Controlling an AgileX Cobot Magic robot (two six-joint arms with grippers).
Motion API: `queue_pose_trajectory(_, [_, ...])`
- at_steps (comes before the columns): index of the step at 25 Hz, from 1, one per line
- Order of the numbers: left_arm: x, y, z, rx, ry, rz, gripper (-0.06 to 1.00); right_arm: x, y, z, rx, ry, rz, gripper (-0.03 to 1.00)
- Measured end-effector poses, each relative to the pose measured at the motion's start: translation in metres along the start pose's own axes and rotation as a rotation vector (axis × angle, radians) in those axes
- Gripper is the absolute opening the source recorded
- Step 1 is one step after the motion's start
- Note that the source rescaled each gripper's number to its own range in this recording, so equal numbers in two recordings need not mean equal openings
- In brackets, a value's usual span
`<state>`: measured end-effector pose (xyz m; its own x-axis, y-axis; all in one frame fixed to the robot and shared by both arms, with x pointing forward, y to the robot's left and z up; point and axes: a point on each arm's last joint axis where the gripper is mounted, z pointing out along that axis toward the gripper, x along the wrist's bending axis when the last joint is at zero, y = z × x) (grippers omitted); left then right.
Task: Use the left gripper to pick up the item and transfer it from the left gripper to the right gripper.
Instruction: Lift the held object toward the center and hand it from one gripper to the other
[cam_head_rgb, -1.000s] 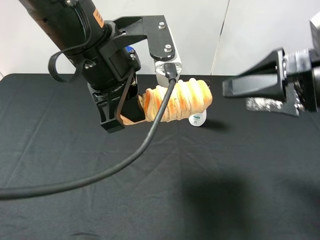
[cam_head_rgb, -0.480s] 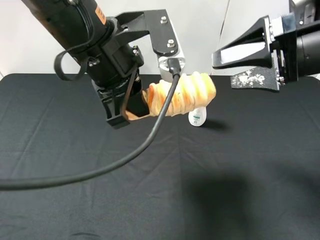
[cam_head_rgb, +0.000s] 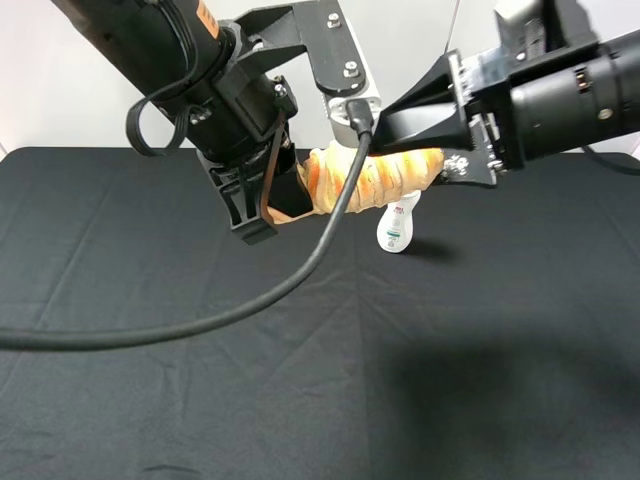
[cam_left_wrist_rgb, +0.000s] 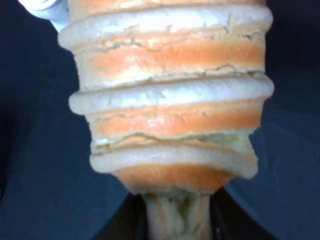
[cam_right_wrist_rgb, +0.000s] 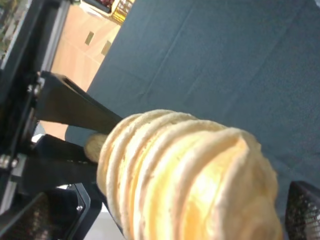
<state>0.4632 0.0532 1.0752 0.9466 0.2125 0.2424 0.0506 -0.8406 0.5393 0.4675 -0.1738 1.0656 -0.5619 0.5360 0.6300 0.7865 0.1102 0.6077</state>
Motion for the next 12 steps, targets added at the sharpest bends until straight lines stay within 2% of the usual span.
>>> queue_pose_trajectory(10, [-0.0001, 0.0001, 0.0, -0.001, -0.001, -0.002, 0.0, -0.0013, 0.0054, 0.0033, -0.042, 0.015, -0.012, 1.0])
queue_pose_trajectory(12, [-0.0001, 0.0001, 0.0, -0.001, -0.001, -0.002, 0.0, -0.0006, 0.005, 0.0033, -0.038, 0.023, -0.015, 0.95])
